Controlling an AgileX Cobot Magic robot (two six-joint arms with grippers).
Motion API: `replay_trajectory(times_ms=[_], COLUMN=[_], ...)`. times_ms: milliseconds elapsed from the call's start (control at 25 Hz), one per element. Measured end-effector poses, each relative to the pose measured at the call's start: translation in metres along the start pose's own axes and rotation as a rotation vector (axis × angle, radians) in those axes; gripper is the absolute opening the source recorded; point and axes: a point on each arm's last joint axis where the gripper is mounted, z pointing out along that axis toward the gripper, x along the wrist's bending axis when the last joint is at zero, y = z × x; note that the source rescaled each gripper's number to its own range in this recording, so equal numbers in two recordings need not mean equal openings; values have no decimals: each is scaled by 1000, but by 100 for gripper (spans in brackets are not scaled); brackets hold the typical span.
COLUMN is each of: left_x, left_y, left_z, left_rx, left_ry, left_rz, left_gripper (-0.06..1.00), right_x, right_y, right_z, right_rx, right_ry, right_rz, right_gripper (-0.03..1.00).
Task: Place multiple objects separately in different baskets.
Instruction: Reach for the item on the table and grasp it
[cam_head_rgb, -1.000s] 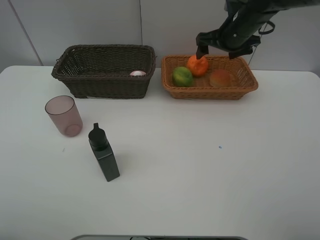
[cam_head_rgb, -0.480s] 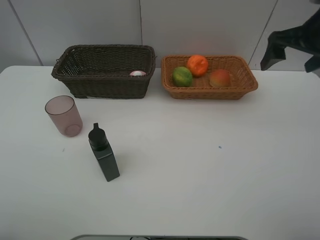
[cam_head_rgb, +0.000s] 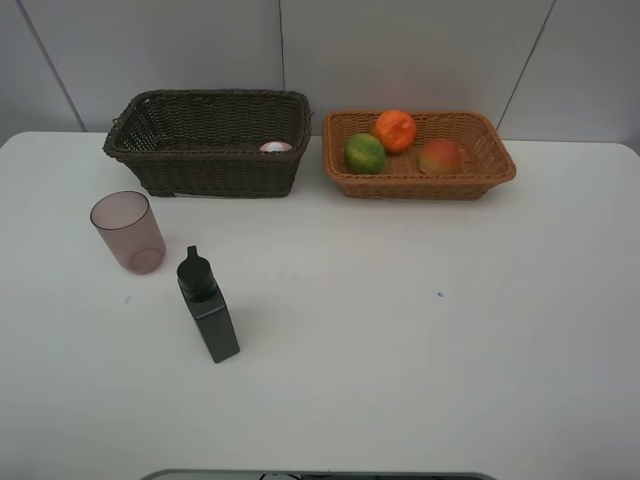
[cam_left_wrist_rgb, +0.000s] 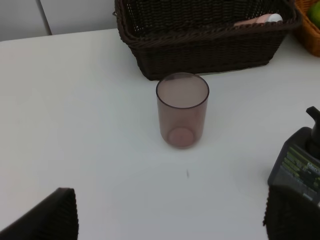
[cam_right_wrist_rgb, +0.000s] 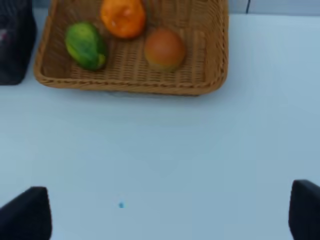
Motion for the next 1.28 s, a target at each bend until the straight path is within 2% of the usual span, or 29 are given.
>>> replay_trajectory(times_ms=[200,400,440,600,880,1120,1280], left_x=[0,0,0,0,0,0,0], left_y=[0,0,0,0,0,0,0], left_z=[0,0,0,0,0,0,0], left_rx=[0,0,0,0,0,0,0], left_ry=[0,0,0,0,0,0,0], left_rz=[0,0,0,0,0,0,0], left_gripper=[96,96,96,96,96,96,96], right_x=[-3,-5,-7,-10,-15,-12,-12], right_y=[-23,-38,-51,-77,-137,-140,-141], right_z=[-39,-57,-61,-59,-36,-30,-27], right_rx=[-52,-88,-111,-130,-146,-196,-186], right_ry=[16,19,21,19,12,43,25], right_rz=[-6,-3,-1,-11,-127,-119,-106], right_gripper=[100,100,100,100,100,100,100])
